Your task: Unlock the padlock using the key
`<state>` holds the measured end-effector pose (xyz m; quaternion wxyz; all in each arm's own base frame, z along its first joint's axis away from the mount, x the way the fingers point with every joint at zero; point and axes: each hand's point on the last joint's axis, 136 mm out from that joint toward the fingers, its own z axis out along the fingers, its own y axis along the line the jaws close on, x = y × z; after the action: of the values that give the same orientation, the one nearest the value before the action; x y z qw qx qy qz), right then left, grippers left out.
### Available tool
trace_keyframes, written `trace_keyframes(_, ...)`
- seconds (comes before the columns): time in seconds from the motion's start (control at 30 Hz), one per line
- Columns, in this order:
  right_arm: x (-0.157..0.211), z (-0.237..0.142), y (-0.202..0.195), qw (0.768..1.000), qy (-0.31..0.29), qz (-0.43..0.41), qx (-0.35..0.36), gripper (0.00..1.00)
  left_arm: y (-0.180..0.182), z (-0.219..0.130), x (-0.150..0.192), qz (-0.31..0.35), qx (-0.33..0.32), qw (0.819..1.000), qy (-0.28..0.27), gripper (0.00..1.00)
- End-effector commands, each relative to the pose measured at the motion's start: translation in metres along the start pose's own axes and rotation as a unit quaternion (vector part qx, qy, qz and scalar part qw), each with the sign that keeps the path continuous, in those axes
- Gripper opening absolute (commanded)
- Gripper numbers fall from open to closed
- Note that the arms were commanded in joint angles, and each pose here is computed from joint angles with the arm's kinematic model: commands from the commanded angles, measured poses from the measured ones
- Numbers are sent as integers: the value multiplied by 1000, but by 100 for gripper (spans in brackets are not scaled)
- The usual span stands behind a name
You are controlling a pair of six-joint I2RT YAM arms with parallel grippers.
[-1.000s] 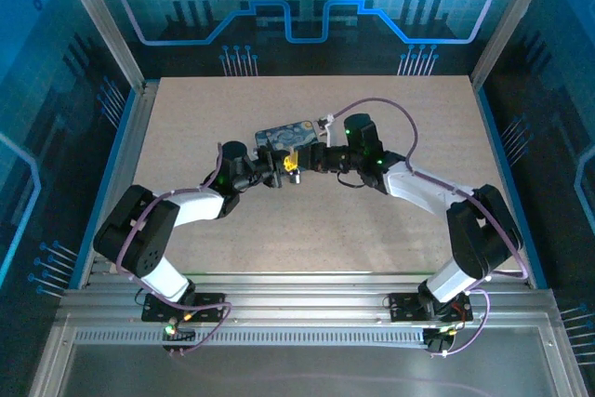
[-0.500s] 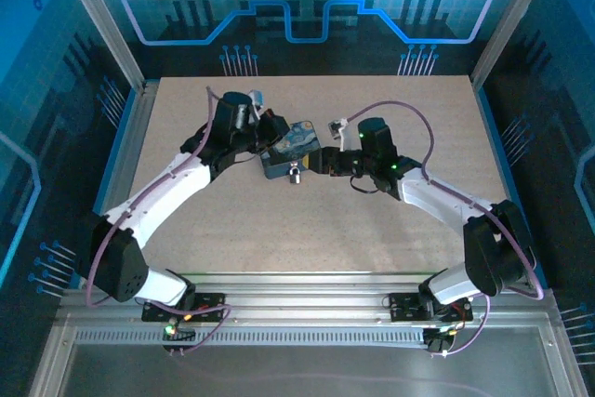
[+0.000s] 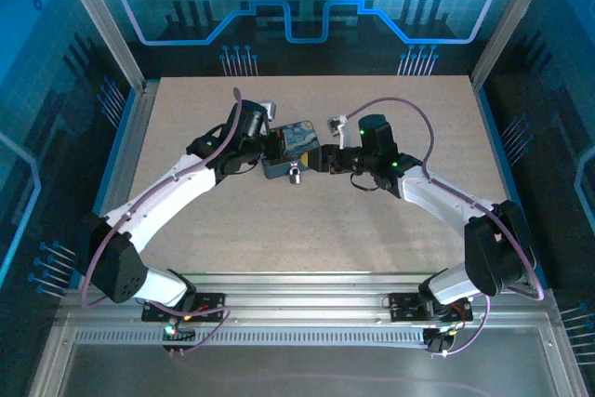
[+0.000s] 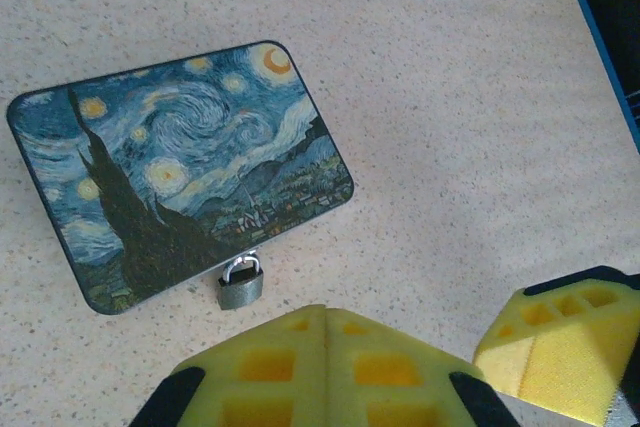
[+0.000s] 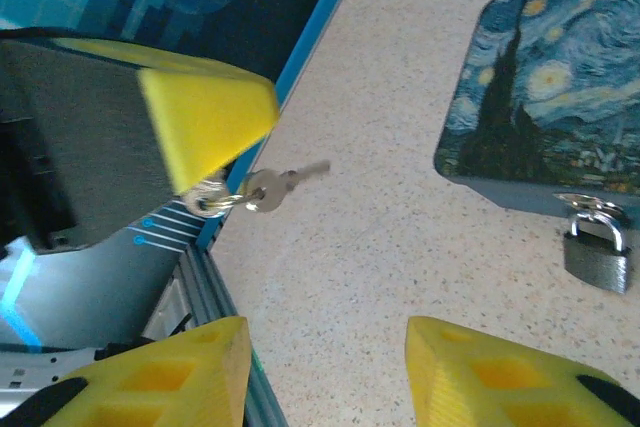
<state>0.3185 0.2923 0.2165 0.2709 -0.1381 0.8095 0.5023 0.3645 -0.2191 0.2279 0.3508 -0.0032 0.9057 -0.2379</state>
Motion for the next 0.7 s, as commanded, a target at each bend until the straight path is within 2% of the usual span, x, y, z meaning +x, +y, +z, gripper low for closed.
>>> trace_keyframes(0.0, -8, -4, 23, 998, -7, -34, -53, 44, -15, -6, 1, -5, 65, 998, -2, 0)
trace_keyframes(0.17, -15, -2, 34, 995, -21, -34, -93, 43, -17, -4, -2, -50, 114, 992, -6, 0)
trace_keyframes(0.3, -17, 5, 29, 995, -19, -29, -96, 42, -20, -4, -4, -71, 137, 988, -5, 0)
trace_keyframes(0.67, -14, 25, 24, 993, -12, -9, -119, 40, -19, -6, -6, -95, 158, 983, -4, 0)
